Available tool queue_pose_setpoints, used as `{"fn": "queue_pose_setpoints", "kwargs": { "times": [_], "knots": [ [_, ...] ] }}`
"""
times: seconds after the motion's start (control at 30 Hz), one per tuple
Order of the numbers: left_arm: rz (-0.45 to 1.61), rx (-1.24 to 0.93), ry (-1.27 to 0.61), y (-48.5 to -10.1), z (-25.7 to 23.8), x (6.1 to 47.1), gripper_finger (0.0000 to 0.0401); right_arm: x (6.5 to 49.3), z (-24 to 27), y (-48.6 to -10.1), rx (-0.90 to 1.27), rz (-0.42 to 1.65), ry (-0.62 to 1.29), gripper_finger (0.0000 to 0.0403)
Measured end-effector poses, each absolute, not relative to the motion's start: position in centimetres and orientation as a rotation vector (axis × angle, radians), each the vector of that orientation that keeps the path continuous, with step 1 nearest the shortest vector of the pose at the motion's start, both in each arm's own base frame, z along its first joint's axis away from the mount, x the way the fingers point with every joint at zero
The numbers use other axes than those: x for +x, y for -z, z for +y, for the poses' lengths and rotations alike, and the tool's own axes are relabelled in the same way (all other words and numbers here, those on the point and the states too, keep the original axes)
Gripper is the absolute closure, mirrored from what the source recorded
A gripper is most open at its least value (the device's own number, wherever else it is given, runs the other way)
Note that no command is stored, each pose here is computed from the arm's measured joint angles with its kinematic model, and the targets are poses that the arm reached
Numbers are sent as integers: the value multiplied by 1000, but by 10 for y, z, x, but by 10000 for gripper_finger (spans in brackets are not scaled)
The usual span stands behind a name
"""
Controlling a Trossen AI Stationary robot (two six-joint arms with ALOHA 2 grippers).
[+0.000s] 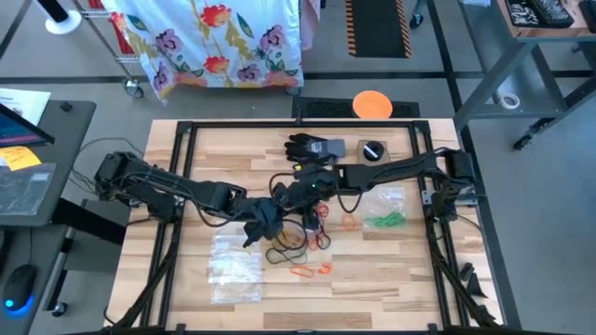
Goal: Sort rubber bands
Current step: Open the top transparent zip bag
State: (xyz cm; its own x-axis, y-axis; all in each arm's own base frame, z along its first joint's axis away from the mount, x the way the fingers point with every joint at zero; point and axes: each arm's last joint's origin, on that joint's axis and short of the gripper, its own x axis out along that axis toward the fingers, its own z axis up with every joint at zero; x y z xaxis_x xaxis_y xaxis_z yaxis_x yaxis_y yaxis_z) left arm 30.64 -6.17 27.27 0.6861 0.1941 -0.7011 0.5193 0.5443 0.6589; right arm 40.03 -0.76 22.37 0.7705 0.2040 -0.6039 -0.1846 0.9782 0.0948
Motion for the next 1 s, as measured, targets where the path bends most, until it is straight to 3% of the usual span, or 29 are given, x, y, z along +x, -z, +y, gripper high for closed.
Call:
{"fn": "queue_pose_setpoints", "kwargs": {
  "times": [0.07,0.13,0.53,1.0],
  "knots": [
    [829,983,213,-272,-62,306,401,400,-8,-226,14,649,-220,378],
    [839,965,209,-272,-62,305,401,400,-8,-227,-2,641,-224,393],
    [842,821,194,-279,-76,290,401,392,-25,-238,-97,664,57,401],
    [885,738,22,-277,-73,289,401,378,5,-261,-260,643,335,402]
  ]
}}
